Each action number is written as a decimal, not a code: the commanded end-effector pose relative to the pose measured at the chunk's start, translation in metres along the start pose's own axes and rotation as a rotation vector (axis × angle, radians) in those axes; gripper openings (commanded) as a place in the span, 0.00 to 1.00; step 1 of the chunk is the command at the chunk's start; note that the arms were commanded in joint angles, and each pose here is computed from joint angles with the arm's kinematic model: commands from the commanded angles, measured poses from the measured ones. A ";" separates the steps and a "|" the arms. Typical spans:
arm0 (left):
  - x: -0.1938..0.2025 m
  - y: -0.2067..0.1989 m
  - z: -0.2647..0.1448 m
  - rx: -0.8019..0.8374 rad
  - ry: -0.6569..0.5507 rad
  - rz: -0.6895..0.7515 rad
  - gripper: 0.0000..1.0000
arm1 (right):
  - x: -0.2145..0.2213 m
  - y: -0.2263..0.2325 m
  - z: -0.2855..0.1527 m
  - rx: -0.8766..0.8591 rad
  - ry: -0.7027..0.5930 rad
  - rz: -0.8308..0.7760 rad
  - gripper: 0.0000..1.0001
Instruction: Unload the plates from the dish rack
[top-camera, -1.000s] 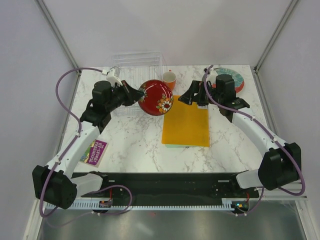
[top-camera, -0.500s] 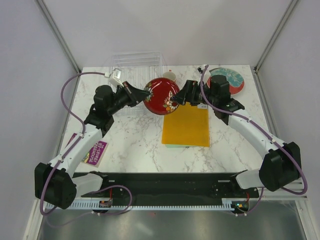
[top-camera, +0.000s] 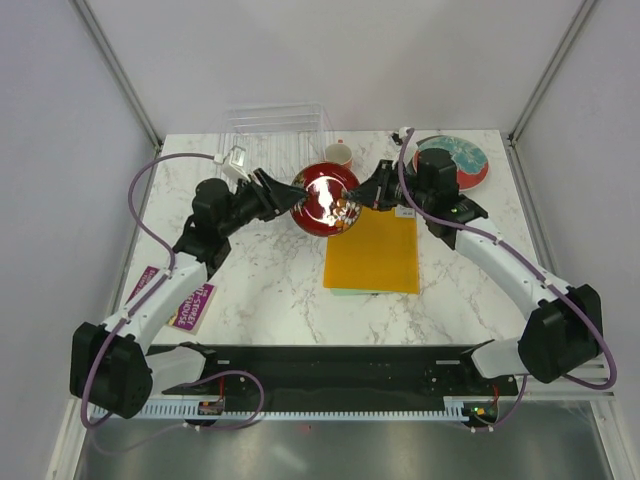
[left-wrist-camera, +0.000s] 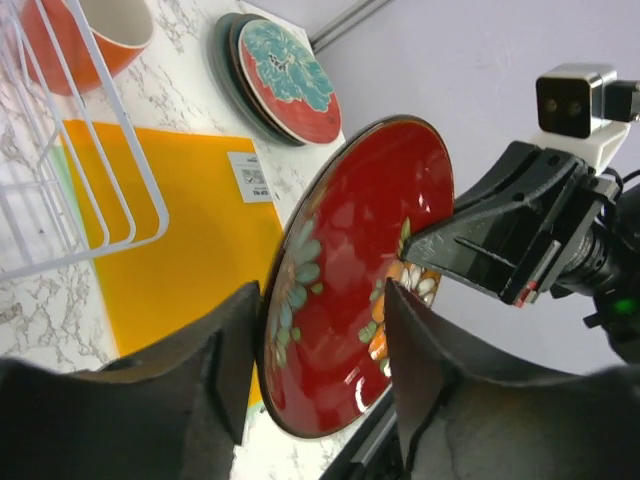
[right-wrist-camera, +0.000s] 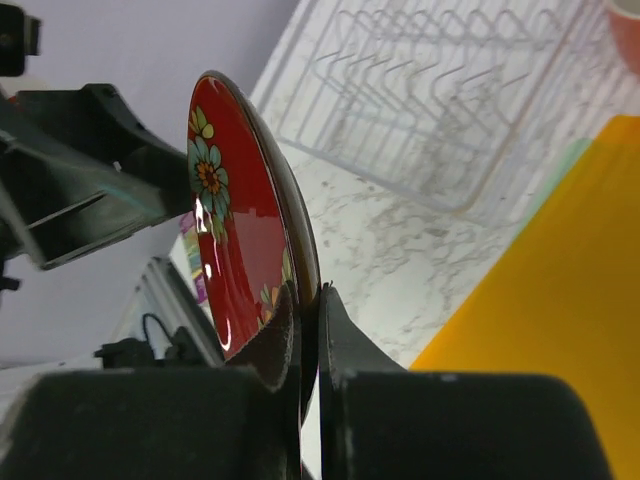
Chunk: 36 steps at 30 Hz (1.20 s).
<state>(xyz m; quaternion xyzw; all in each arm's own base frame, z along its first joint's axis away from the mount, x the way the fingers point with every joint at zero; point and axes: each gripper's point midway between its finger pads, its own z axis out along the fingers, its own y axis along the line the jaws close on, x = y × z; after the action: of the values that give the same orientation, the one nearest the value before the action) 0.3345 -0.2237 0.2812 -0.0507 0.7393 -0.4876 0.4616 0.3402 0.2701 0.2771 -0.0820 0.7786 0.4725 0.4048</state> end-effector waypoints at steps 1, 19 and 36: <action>-0.011 -0.013 -0.004 0.023 -0.046 0.038 0.67 | -0.049 -0.024 -0.020 0.210 -0.129 -0.149 0.00; -0.006 0.075 -0.054 -0.375 -0.139 0.296 0.93 | -0.212 -0.267 -0.101 0.614 -0.389 0.042 0.00; -0.011 0.099 -0.056 -0.478 -0.113 0.442 1.00 | -0.190 -0.401 -0.092 0.676 -0.340 0.224 0.00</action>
<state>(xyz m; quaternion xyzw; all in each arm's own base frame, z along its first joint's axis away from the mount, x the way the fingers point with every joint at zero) 0.3295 -0.1350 0.2074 -0.0412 0.8063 -0.2136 0.5500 0.6000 -0.0690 0.1265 0.2412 0.8433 0.2146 0.4297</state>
